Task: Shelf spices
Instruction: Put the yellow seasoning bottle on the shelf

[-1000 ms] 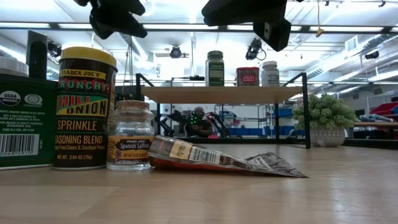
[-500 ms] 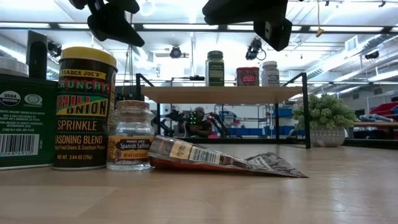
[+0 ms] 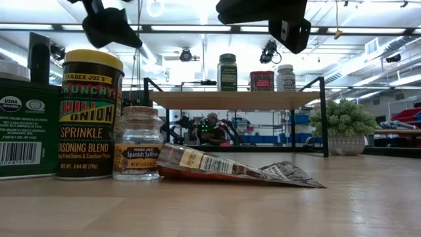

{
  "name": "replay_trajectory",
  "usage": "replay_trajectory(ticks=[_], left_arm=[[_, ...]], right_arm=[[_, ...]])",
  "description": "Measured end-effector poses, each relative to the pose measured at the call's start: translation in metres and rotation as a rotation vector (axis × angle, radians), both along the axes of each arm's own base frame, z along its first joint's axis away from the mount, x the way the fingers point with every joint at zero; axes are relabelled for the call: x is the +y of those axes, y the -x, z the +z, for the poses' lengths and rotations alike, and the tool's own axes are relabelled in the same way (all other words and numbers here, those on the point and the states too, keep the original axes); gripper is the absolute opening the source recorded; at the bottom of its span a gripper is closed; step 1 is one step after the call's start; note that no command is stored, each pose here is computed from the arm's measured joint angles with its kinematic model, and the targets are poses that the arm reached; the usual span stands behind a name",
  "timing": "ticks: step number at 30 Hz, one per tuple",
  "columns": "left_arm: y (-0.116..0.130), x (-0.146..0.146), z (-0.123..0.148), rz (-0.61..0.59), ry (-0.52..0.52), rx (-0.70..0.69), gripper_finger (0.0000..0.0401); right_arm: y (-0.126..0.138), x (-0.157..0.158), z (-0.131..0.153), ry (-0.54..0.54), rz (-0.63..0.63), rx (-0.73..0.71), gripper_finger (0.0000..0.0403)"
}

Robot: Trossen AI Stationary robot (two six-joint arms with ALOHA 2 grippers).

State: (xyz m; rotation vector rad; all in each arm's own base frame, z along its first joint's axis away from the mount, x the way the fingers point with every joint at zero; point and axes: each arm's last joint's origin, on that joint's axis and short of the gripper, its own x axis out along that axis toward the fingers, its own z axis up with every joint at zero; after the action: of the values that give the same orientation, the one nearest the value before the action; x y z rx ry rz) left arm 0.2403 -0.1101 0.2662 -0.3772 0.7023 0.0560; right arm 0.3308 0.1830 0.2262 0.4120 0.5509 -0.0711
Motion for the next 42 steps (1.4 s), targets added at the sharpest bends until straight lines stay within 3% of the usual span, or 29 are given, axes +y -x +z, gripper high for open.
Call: replay_trajectory(ticks=[3, 13, 20, 24, 28, 35, 42], left_arm=[[0.001, -0.002, 0.0, -0.002, 0.051, 0.018, 0.034], [0.003, -0.004, -0.001, 0.012, 0.074, 0.033, 0.034], [0.0, -0.023, 0.002, -0.046, 0.102, 0.032, 0.034], [-0.011, -0.033, 0.011, -0.107, 0.028, 0.051, 0.034], [-0.022, -0.038, 0.014, -0.126, -0.101, 0.197, 0.034], [-0.046, -0.052, 0.012, -0.138, -0.23, 0.422, 0.034], [-0.059, -0.062, -0.002, -0.17, -0.237, 0.528, 0.034]], right_arm=[[0.0, 0.001, 0.0, -0.015, 0.022, 0.008, 0.0038], [0.001, 0.003, -0.001, -0.059, 0.076, 0.03, 0.0038], [0.001, 0.003, -0.001, -0.059, 0.076, 0.03, 0.0038], [0.001, 0.003, -0.001, -0.059, 0.076, 0.029, 0.0038], [0.001, 0.003, -0.001, -0.072, 0.067, 0.031, 0.0038], [0.001, 0.004, -0.001, -0.092, 0.085, 0.04, 0.0038], [0.003, 0.007, 0.0, -0.096, 0.095, 0.039, 0.0038]])
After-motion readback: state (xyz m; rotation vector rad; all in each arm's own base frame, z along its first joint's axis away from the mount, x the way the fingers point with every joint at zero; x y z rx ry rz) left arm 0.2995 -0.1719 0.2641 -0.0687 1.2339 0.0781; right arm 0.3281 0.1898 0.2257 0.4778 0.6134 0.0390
